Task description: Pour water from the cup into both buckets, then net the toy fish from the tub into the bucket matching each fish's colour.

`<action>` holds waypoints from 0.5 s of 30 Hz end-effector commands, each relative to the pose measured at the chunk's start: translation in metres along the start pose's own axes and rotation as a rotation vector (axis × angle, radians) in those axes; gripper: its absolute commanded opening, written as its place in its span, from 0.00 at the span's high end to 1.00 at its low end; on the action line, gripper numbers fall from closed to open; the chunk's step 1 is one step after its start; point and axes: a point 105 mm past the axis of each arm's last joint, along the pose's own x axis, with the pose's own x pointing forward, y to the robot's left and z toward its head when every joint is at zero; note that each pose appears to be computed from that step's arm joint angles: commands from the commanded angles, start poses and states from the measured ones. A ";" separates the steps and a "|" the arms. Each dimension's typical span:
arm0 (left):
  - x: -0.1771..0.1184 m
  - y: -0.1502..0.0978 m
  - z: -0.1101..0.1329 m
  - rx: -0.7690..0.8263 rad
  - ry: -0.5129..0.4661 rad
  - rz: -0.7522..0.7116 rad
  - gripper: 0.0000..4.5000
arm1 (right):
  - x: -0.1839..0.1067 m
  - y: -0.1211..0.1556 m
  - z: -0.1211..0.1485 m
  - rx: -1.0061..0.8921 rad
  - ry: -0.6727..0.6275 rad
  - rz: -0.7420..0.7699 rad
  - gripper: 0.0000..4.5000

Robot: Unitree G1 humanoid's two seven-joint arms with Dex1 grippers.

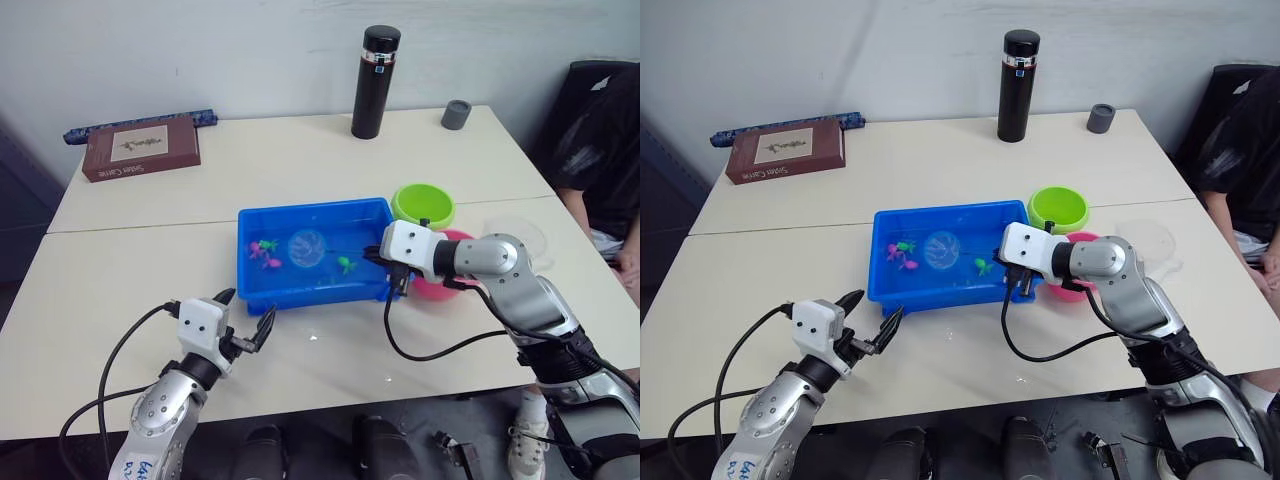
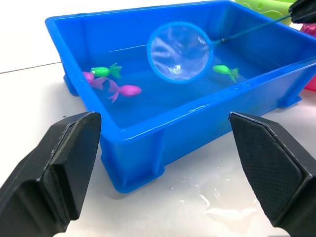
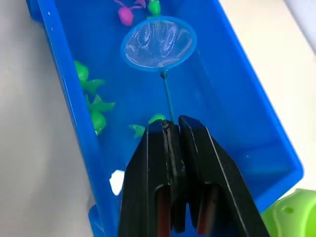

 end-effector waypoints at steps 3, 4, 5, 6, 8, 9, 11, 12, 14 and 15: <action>-0.004 0.001 0.009 0.004 -0.058 0.007 0.01 | 0.007 -0.012 -0.002 -0.014 0.035 -0.029 1.00; -0.004 0.001 0.008 0.003 -0.058 0.006 0.01 | 0.010 -0.013 -0.004 -0.012 0.043 -0.025 1.00; -0.004 0.001 0.007 0.002 -0.058 0.006 0.01 | 0.012 -0.013 -0.005 -0.007 0.047 -0.022 1.00; -0.004 0.001 0.007 0.002 -0.059 0.005 0.01 | 0.013 -0.013 -0.005 -0.005 0.049 -0.021 1.00; -0.005 0.002 0.005 0.001 -0.059 0.005 0.01 | 0.017 -0.011 -0.006 0.002 0.053 -0.007 1.00; -0.005 0.002 0.004 0.001 -0.059 0.005 0.01 | 0.019 -0.010 -0.007 0.003 0.056 -0.001 1.00; -0.005 0.003 0.003 0.000 -0.062 0.007 0.01 | 0.022 -0.006 -0.006 -0.001 0.055 0.020 1.00; -0.005 0.003 0.003 -0.001 -0.064 0.007 0.01 | 0.023 -0.005 -0.005 -0.002 0.052 0.030 1.00; -0.006 0.003 0.002 -0.006 -0.064 0.009 0.01 | 0.026 -0.003 -0.003 -0.002 0.046 0.046 1.00; -0.006 0.003 0.002 -0.008 -0.064 0.011 0.01 | 0.027 -0.002 -0.002 -0.003 0.044 0.050 1.00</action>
